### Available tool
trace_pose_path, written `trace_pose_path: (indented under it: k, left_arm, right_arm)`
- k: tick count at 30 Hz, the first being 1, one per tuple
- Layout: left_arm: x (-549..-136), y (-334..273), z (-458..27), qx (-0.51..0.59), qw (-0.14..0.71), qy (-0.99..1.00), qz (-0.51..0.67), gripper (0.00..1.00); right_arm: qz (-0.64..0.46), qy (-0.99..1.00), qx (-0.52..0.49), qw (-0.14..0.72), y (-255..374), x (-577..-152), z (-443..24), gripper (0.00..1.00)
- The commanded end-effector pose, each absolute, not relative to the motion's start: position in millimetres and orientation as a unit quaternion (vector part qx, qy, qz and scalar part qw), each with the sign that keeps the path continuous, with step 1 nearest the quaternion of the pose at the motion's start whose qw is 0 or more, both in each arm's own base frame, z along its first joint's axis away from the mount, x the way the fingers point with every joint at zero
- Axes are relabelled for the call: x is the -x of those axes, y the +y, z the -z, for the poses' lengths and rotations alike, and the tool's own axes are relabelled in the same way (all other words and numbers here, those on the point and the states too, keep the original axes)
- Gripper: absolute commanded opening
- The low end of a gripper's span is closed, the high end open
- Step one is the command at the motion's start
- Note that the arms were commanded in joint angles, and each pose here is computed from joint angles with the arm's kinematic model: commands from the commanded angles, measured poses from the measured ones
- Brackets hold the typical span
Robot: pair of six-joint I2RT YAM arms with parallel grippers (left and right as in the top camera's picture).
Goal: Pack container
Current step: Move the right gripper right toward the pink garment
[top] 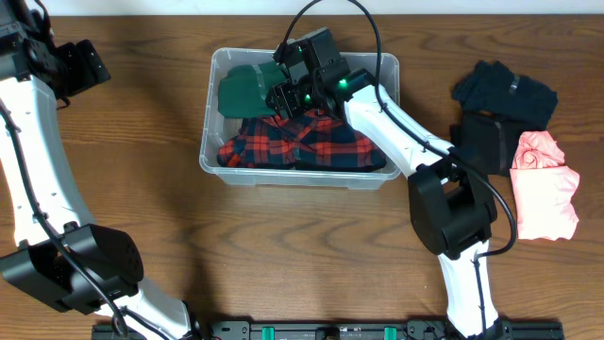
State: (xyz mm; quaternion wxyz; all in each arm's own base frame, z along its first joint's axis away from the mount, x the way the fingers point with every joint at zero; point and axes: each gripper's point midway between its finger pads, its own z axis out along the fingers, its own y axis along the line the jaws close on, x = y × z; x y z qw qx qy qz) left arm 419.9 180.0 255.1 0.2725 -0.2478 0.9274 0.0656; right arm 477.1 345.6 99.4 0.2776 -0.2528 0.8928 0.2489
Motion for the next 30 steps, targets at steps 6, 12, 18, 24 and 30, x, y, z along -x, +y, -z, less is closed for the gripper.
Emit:
trace_pose_path:
  k: [6,12,18,24,30]
  left_arm:
    - [-421.0,181.2,-253.3,0.253,0.271,0.926,-0.065,0.98]
    - [-421.0,181.1,-253.3,0.253,0.271,0.926,-0.065,0.98]
    - [-421.0,181.2,-253.3,0.253,0.271,0.926,-0.065,0.98]
    - [-421.0,181.1,-253.3,0.253,0.271,0.926,-0.065,0.98]
    - [-421.0,181.1,-253.3,0.253,0.271,0.926,-0.065,0.98]
  right_arm:
    - [-0.231,0.904,0.242,0.267,336.9,-482.4,-85.3,0.72]
    - [-0.246,0.882,0.231,0.328,321.4,-493.9,-178.7,0.79]
    - [-0.256,0.854,0.231,0.39,290.1,-483.0,-280.2,0.99]
    - [-0.231,0.844,0.192,0.445,229.5,-465.1,-353.9,0.99]
    - [-0.091,0.9,0.042,0.425,98.0,-456.2,-352.1,0.99]
